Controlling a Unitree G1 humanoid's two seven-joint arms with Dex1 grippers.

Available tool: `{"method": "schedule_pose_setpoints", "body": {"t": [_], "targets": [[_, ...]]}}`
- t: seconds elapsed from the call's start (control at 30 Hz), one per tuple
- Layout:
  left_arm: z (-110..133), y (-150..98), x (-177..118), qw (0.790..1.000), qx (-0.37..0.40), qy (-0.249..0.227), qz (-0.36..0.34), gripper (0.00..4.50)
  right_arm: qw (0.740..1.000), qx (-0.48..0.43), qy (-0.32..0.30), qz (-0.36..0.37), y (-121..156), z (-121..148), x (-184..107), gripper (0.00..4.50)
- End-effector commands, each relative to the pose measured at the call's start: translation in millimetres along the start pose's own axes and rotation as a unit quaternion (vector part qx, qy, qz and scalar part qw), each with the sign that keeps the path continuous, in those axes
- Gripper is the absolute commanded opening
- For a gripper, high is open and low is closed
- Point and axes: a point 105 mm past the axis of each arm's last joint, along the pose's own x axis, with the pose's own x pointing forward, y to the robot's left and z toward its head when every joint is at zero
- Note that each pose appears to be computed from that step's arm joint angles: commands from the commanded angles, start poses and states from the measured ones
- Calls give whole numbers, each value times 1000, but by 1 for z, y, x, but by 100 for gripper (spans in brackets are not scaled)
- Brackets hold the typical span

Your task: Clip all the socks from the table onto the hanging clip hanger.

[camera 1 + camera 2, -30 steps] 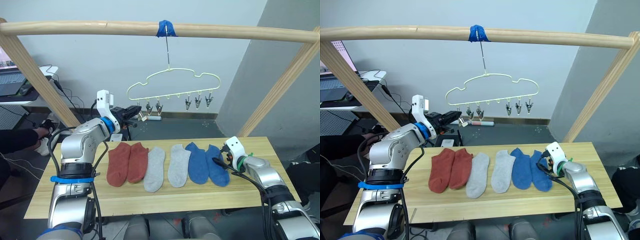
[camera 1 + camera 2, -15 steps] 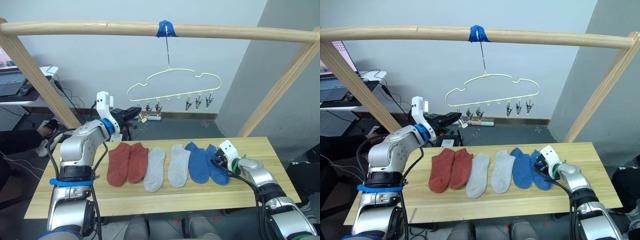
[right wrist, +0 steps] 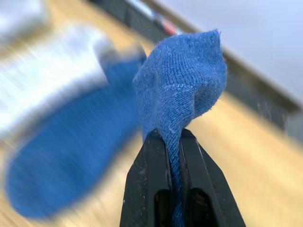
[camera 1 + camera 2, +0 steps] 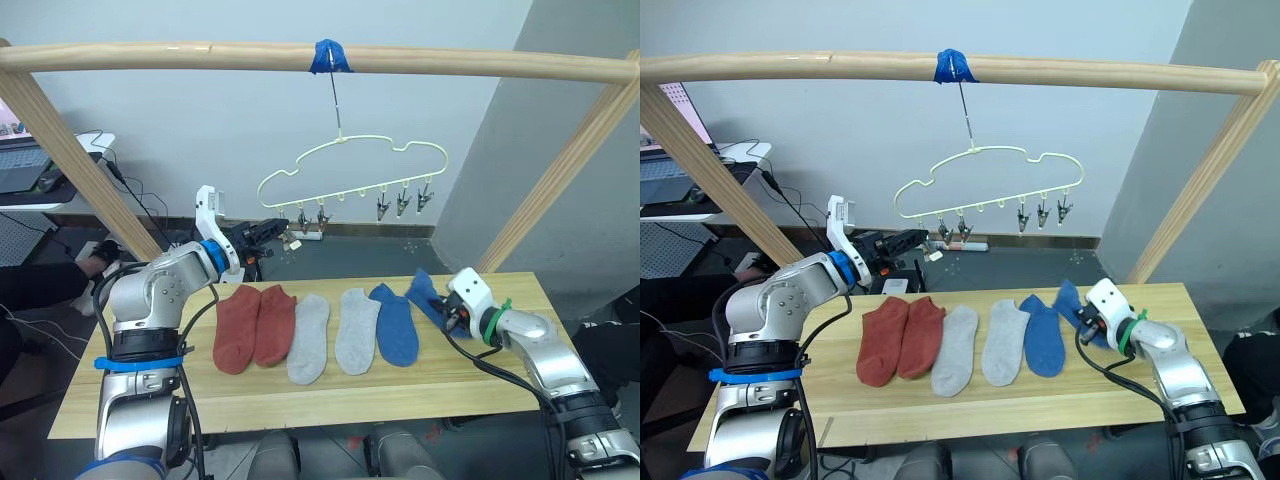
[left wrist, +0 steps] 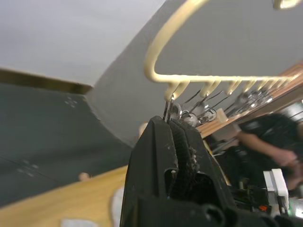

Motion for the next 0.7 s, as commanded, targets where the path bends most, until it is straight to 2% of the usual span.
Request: {"method": "schedule_pose_setpoints", "body": {"t": [0.03, 0.1, 0.23, 0.37, 0.7], "targets": [[14, -11, -2, 999, -40, -20, -30, 0, 996, 15, -65, 61, 35, 48, 7, 2], [17, -12, -3, 997, -57, -26, -34, 0, 993, 31, -82, 79, 47, 62, 13, 2], [20, -19, 0, 996, -71, -34, -44, 0, 985, 58, -112, 118, 74, 88, 43, 2], [19, -21, 0, 996, -64, -31, -43, 0, 981, 66, -125, 130, 81, 103, 55, 2], [18, -29, -4, 996, -61, -33, -52, 0, 974, 76, -146, 154, 91, 123, 63, 2]]}}
